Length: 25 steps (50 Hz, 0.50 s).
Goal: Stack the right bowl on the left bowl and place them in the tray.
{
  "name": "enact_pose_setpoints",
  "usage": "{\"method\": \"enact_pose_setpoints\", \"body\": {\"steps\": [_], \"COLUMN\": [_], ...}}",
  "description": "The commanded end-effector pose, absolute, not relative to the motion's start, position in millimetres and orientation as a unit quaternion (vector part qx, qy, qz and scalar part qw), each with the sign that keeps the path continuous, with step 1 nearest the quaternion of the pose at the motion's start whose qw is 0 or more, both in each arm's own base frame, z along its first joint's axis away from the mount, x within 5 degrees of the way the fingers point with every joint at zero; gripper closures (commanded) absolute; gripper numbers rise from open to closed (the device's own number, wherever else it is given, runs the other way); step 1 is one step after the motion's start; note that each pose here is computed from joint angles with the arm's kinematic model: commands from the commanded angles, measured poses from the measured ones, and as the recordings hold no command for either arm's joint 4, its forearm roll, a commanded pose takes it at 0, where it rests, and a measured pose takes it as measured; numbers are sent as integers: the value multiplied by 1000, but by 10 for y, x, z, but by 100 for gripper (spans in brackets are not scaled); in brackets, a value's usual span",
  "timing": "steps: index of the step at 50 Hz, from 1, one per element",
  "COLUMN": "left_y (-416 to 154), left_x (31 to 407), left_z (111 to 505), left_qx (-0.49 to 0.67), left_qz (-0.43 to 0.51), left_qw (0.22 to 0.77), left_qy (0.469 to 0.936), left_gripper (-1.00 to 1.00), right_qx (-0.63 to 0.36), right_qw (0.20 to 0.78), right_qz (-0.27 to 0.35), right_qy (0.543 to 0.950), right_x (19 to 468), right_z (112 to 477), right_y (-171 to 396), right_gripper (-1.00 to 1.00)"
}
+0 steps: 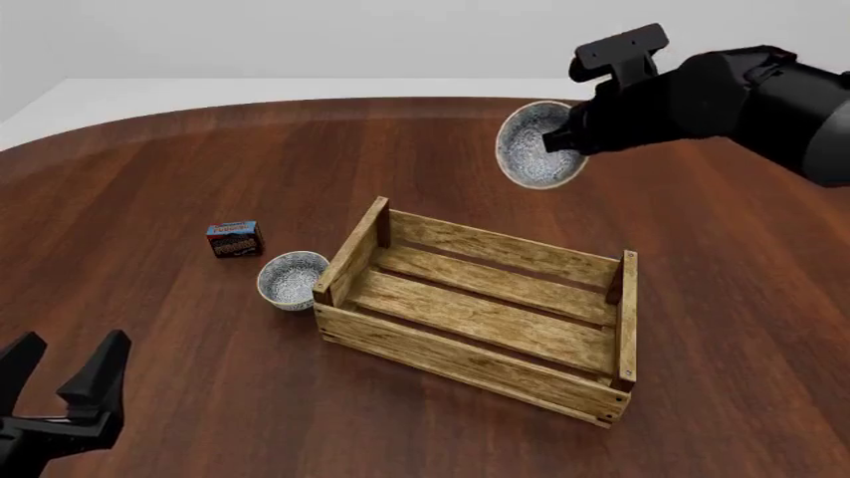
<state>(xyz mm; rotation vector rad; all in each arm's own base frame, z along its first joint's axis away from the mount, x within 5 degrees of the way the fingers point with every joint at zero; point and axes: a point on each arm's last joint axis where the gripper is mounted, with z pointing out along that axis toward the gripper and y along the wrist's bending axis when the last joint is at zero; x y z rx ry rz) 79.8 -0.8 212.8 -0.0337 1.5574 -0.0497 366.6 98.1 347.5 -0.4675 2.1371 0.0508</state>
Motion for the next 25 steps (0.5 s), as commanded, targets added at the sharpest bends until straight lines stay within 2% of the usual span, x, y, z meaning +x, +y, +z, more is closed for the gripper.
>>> {"method": "enact_pose_setpoints", "body": {"steps": [1,25], "left_y": [-1,-5], "left_x": [792,734], "left_z": [2134,2183], "left_qx": [-13,-4], "left_qz": [-15,-10], "left_qw": [714,720], "left_qy": [700,694], "left_gripper": [-100,-100], "right_qx": [-222,-283], "right_qw": [496,512], "right_qz": [52,105], "right_qy": [838,805], "right_x": [3292,2957], "right_z": [3748,3924], "right_y": [1252,1776], "right_gripper": [100,100]}}
